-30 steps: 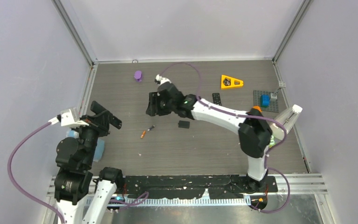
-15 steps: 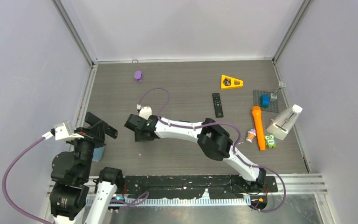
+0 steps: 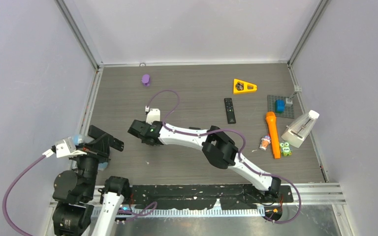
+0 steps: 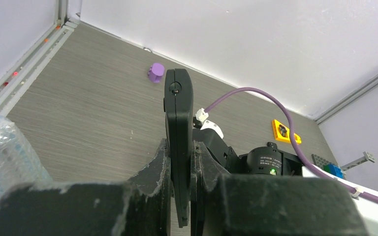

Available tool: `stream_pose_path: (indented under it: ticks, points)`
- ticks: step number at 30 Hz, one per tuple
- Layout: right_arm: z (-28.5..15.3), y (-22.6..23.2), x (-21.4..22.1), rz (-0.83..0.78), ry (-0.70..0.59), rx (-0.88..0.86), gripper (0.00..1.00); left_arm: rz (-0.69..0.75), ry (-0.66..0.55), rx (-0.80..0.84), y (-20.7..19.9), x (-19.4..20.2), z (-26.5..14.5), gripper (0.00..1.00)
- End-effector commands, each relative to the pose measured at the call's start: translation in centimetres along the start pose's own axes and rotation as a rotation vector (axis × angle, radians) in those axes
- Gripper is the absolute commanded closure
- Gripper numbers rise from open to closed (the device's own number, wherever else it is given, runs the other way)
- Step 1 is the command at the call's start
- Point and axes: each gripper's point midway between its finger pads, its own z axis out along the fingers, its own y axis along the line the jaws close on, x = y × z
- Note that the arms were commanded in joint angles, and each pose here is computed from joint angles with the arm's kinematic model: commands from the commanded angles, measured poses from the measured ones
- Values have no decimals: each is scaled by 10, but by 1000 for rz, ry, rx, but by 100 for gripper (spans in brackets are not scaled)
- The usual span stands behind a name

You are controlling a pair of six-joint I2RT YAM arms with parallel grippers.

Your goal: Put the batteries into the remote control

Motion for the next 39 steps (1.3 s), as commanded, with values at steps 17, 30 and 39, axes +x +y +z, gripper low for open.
stream_pose_path:
  ticks: [17,30,39]
  points:
    - [-3,-33,34,-207,45,93,65,-36,-46,-35,4,-8,3,100]
    - [-8,-30,32,-230,65,44,95,-58,-33,-23,2,-4,2,100]
    - [-80,-45,-76,-164,-129,-89,95,-122,101,142,-35,17,17,100]
